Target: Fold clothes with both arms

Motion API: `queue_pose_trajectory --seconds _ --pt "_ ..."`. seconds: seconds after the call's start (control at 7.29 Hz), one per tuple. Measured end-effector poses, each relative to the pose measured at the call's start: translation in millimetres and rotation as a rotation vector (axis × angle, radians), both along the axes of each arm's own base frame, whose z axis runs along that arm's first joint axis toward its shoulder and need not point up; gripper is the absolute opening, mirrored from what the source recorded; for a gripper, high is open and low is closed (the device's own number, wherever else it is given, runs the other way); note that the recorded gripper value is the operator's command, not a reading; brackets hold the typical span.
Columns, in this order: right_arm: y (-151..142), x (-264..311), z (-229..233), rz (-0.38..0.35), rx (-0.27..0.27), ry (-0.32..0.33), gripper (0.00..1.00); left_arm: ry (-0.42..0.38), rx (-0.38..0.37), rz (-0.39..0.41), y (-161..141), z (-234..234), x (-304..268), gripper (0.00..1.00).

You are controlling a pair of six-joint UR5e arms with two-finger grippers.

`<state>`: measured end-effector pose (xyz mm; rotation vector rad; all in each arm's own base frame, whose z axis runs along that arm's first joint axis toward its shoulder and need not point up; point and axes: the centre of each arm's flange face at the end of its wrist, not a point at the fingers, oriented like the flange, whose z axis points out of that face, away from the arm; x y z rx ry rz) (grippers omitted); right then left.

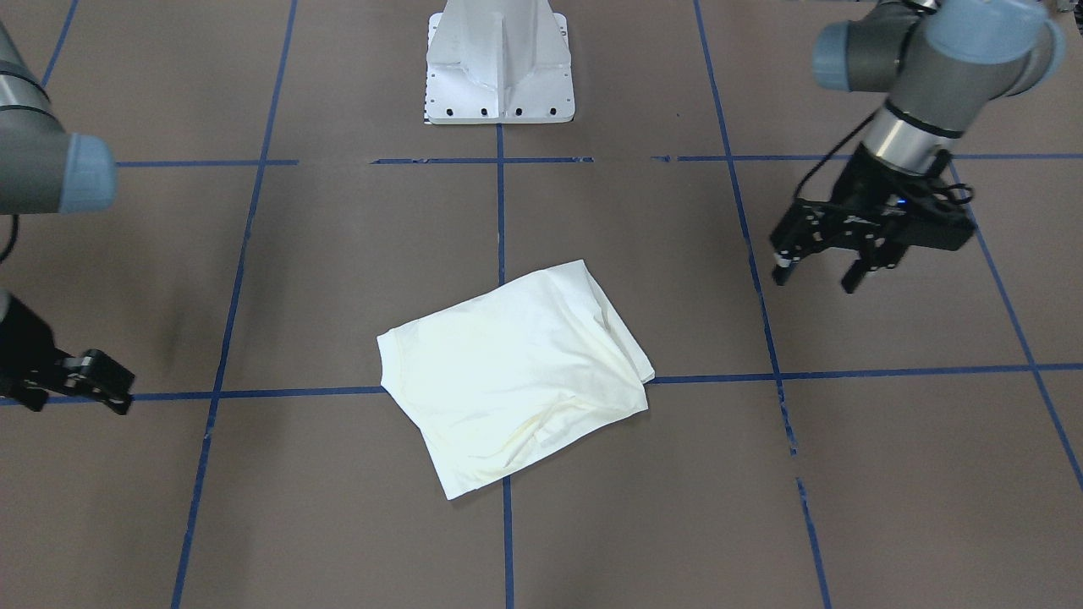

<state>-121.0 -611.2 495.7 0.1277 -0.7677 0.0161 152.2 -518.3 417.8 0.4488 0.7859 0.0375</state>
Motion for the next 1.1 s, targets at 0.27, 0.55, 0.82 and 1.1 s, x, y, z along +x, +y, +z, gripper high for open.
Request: queue_pose_trajectory --seconds 0.27,0.55,0.82,1.1 --pt "57.2 98.0 97.9 -0.124 0.064 0.032 1.0 -0.227 0.071 0.124 -4.6 64.0 -111.4 1.0" --pt "127.4 171.4 160.7 -0.152 0.068 -0.022 1.0 -0.259 0.079 0.258 30.2 137.4 -193.6 1.0" --pt "160.3 194.2 162.0 -0.126 0.085 -0.061 1.0 -0.218 0.018 0.285 56.8 194.6 -215.5 1.0" --pt "171.7 200.9 151.7 -0.088 0.072 -0.075 1.0 -0.201 -0.046 0.289 68.1 230.4 -218.5 1.0"
